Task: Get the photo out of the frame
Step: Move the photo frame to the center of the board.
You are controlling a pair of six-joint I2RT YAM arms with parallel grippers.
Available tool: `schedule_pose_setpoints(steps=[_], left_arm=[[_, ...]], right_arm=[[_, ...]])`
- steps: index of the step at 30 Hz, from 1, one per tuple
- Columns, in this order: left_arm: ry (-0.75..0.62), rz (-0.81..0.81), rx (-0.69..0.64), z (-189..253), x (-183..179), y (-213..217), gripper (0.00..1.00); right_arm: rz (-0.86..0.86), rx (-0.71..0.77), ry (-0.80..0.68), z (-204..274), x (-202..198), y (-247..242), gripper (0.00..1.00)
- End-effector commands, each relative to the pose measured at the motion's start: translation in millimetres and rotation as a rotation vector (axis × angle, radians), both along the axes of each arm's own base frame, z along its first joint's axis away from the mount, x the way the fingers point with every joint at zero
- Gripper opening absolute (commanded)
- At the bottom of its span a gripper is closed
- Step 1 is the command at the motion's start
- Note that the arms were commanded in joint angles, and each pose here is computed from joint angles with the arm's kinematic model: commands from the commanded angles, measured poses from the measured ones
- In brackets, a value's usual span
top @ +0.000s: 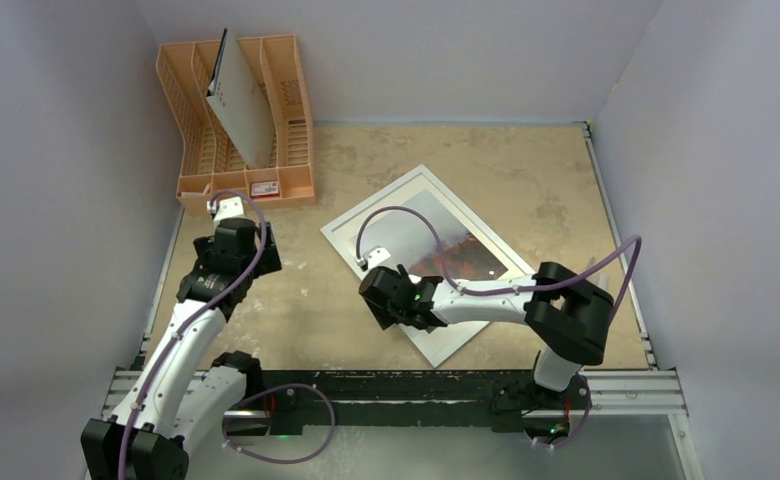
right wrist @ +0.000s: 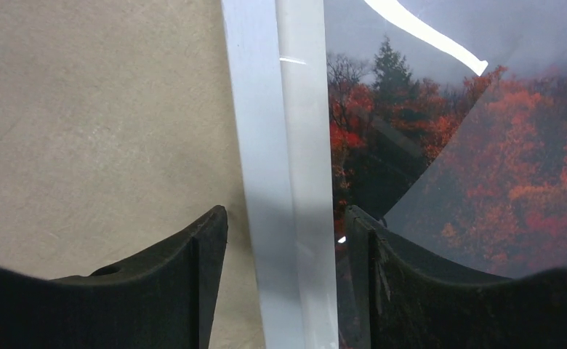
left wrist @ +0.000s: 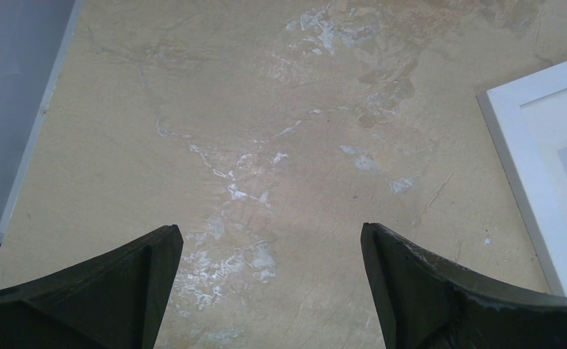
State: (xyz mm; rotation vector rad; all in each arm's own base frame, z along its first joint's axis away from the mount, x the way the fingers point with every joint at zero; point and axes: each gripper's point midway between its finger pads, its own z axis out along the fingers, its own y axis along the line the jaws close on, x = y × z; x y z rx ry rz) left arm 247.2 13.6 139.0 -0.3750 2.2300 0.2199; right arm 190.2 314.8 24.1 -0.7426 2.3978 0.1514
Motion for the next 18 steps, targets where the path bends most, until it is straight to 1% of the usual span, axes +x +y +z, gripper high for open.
schedule_pose_setpoints(steps=[1,5,9,17,18], left_arm=[[-0.080,0.020,-0.011,24,8,2,1.00],[-0.082,0.014,-0.013,25,8,1,1.00],[-0.077,0.001,-0.017,23,9,-1,1.00],[-0.080,-0.006,-0.020,24,10,-2,1.00],[-0.081,-0.006,-0.020,24,10,-1,1.00]], right_arm=[[-0.013,0.008,-0.024,10,-3,-6,0.61],[-0.021,-0.011,-0.006,0,-11,-8,0.58],[-0.034,-0.041,-0.012,-4,-17,-12,0.57],[-0.066,-0.052,-0.006,-7,-22,-23,0.53],[-0.068,-0.055,-0.004,-8,-23,-25,0.51]])
